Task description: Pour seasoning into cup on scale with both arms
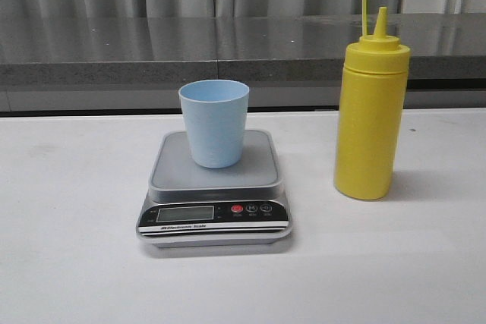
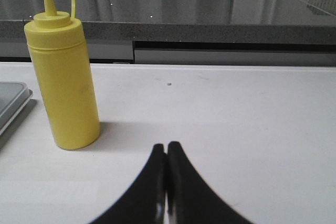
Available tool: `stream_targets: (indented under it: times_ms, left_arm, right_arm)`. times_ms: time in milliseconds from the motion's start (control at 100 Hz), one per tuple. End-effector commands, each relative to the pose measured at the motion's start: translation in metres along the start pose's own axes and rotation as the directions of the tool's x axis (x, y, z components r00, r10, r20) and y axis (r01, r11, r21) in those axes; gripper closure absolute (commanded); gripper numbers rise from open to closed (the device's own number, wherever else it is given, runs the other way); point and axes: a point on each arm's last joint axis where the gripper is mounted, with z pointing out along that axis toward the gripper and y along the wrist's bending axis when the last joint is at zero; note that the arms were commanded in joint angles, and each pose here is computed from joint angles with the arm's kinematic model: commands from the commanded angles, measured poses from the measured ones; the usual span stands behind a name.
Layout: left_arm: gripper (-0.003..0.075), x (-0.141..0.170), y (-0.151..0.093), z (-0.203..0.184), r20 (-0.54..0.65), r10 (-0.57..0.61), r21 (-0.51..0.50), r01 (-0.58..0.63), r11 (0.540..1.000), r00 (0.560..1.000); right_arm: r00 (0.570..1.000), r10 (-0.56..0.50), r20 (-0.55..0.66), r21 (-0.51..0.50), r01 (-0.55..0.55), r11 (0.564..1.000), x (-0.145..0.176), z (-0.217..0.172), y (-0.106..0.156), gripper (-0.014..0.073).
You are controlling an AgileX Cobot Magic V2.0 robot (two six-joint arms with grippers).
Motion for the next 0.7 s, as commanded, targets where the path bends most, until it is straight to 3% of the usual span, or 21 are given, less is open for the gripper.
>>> stream_targets:
  times_ms: [0, 400, 690]
  left_arm:
    - [0.0738, -0.016, 0.001, -0.001, 0.098, -0.011, -0.004, 0.011, 1.000, 0.995]
    - [0.0738, -0.016, 0.001, -0.014, 0.149, -0.011, -0.013, 0.013, 1.000, 0.989]
    - [0.0738, 0.033, 0.004, -0.034, 0.222, 0.002, -0.112, 0.024, 0.993, 0.975]
  right_arm:
    - [0.996, -0.010, 0.093, -0.008, 0.011, 1.000, -0.008, -0.002, 0.001, 0.0715]
    - [0.996, -0.010, 0.093, -0.008, 0.011, 1.000, -0.008, -0.002, 0.001, 0.0715]
    - [0.996, -0.010, 0.092, -0.008, 0.011, 1.000, -0.008, -0.002, 0.001, 0.0715]
